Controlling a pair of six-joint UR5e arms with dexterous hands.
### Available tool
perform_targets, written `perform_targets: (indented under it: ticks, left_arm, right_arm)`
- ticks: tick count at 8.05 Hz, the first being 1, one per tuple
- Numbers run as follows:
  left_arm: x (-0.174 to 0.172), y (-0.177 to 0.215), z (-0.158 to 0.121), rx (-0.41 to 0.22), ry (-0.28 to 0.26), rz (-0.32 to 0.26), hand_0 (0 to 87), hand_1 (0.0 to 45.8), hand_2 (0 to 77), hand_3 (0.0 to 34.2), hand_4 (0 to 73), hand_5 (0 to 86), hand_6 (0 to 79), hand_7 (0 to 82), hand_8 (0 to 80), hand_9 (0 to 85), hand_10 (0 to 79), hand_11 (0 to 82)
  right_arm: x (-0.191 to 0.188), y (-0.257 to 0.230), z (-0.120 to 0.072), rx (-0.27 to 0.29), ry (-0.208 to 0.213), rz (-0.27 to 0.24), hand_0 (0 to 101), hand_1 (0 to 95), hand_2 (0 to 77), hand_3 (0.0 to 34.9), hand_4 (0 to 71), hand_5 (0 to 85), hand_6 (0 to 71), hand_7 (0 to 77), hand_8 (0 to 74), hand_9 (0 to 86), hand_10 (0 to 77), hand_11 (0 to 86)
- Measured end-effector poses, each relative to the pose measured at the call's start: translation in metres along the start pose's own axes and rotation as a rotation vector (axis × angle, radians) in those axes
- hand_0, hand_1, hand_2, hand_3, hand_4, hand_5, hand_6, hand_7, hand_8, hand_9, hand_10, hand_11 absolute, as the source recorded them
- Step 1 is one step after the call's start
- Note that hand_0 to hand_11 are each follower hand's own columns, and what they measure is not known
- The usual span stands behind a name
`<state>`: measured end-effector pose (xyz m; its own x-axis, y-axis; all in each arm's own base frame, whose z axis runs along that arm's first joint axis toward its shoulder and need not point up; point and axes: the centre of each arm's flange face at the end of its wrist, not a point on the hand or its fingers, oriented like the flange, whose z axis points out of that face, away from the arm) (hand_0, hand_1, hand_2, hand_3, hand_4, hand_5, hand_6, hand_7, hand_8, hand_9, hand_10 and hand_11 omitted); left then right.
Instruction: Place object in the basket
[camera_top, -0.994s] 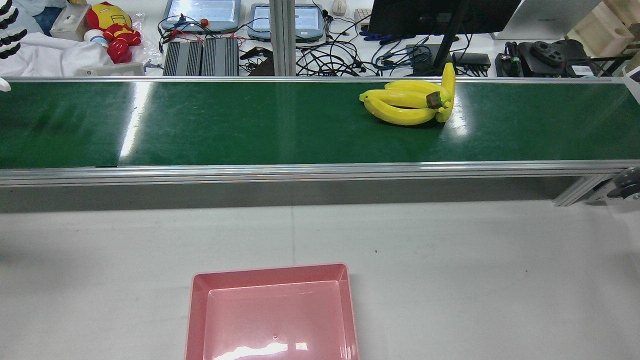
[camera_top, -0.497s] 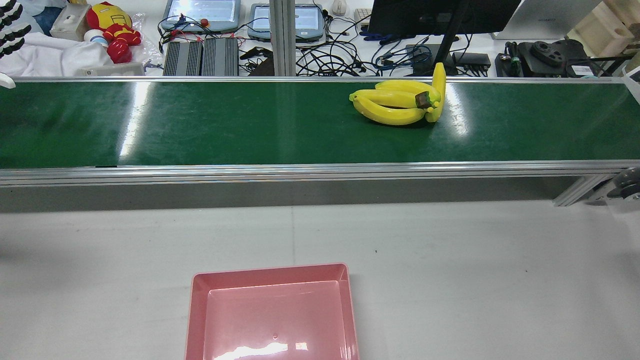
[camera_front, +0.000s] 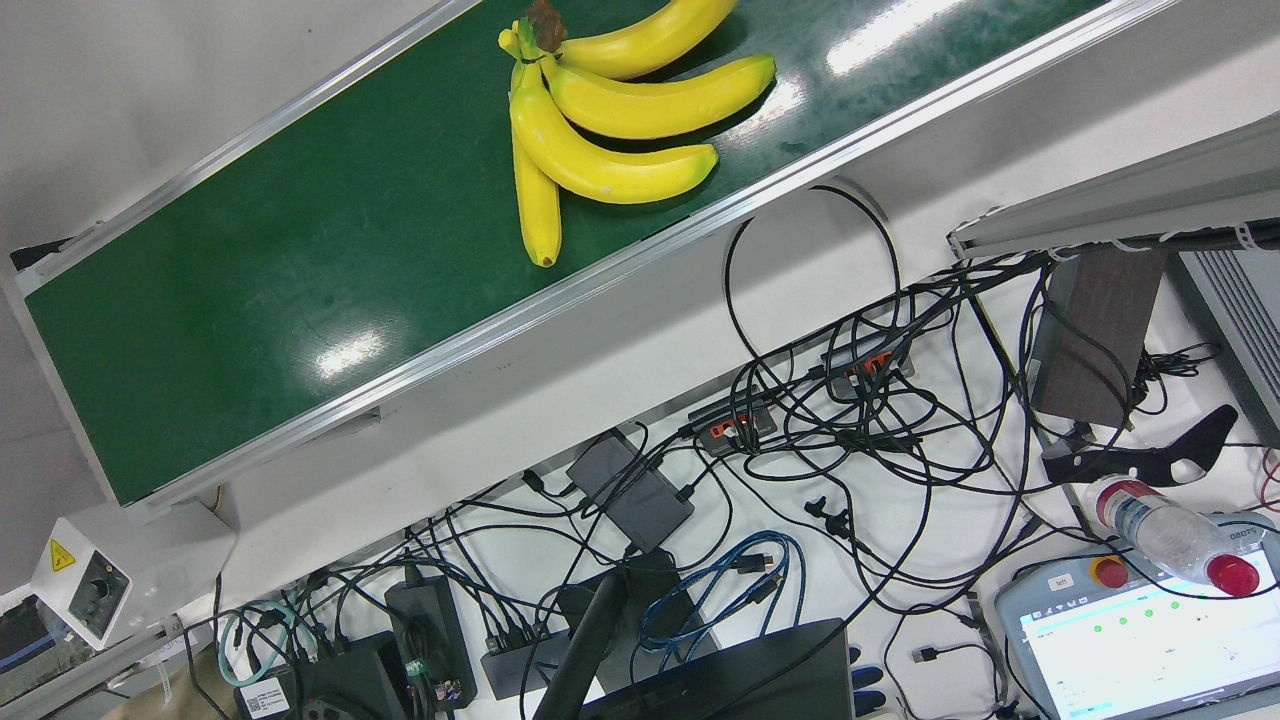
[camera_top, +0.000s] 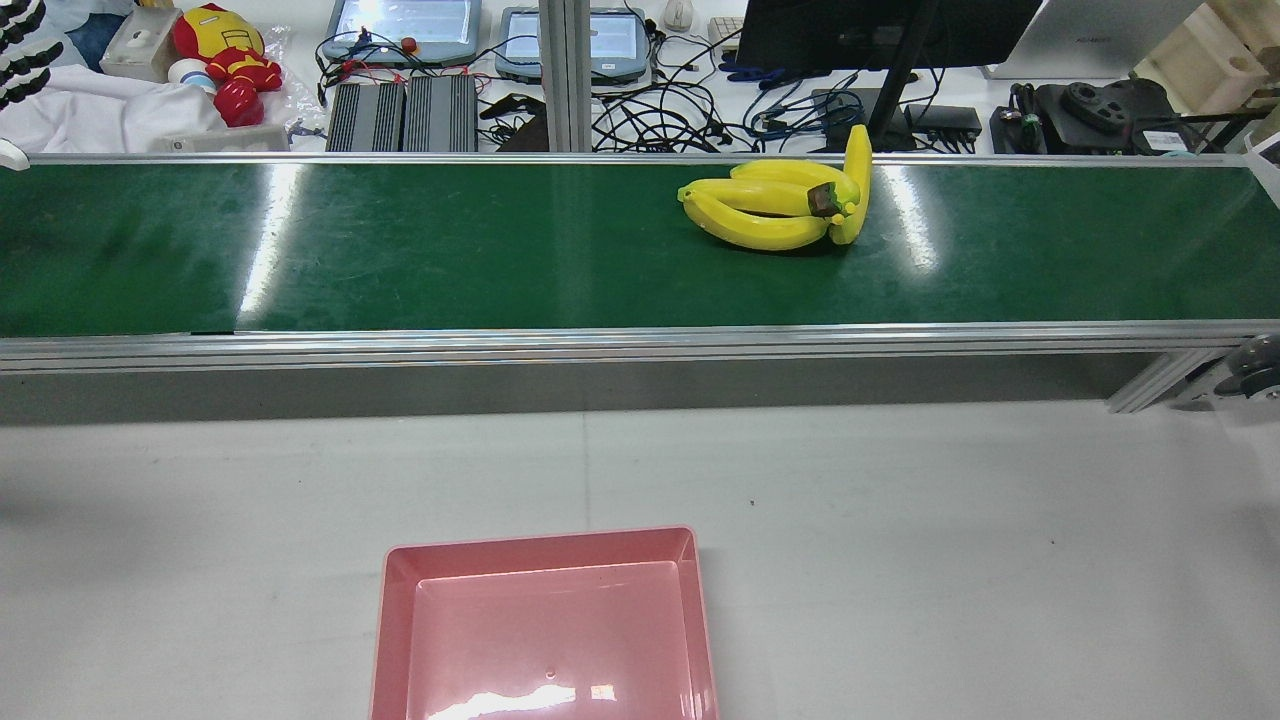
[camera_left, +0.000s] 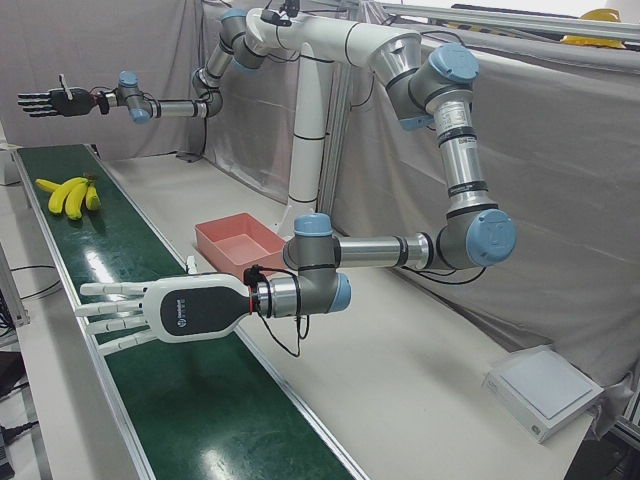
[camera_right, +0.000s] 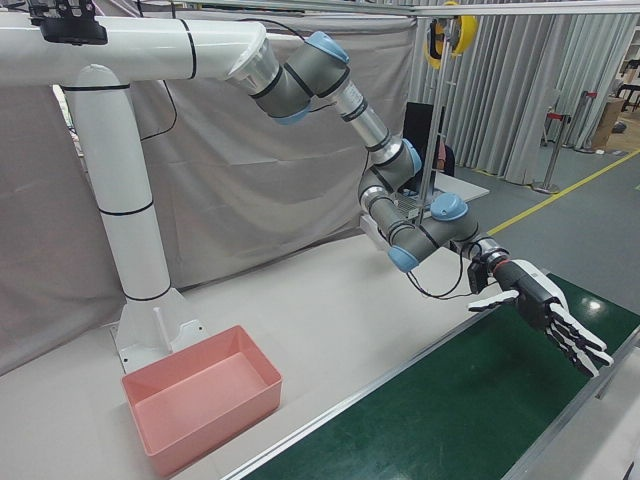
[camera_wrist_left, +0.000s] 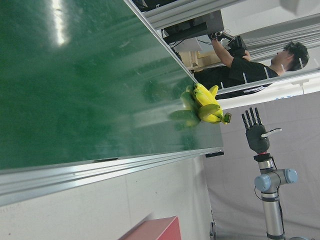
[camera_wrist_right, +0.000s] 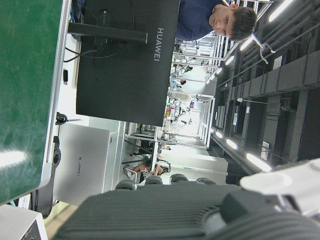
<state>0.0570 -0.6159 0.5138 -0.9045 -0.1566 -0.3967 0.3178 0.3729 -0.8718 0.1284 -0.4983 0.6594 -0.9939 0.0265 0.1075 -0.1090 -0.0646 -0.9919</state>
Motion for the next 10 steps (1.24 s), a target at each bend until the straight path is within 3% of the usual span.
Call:
perform_targets:
  ticks: [1,3,4,10]
  left_arm:
    - [0.002,0.003,0.0,-0.002,0.001,-0.001,57.9,14.7,0.5,9.4,4.4,0.5,0.5,0.5,4.9,6.5,0.5,3.3]
    - [0.004,0.008,0.001,-0.005,0.002,-0.001,57.7,14.7,0.0,8.6,5.5,1.1,0.0,1.1,4.9,6.5,0.5,3.3]
    - [0.004,0.01,0.001,-0.006,0.002,-0.001,57.8,12.5,0.0,7.8,5.5,1.1,0.0,1.1,4.9,6.5,0.5,3.3]
    - [0.017,0.032,0.009,-0.011,0.039,0.003,57.8,14.2,0.0,7.9,4.9,4.9,0.5,1.1,4.9,6.5,0.5,3.3]
  right_arm:
    - [0.0,0.0,0.0,0.0,0.0,0.0,0,0.0,0.5,0.1,0.0,0.0,0.0,0.5,0.0,0.0,0.0,0.0]
    - [0.0,0.0,0.0,0.0,0.0,0.0,0,0.0,0.5,0.0,0.0,0.0,0.0,0.5,0.0,0.0,0.0,0.0]
    - [0.0,0.0,0.0,0.0,0.0,-0.001,0,0.0,0.5,0.0,0.0,0.0,0.0,0.5,0.0,0.0,0.0,0.0]
    - [0.0,0.0,0.0,-0.001,0.0,0.0,0,0.0,0.5,0.0,0.0,0.0,0.0,0.5,0.0,0.0,0.0,0.0]
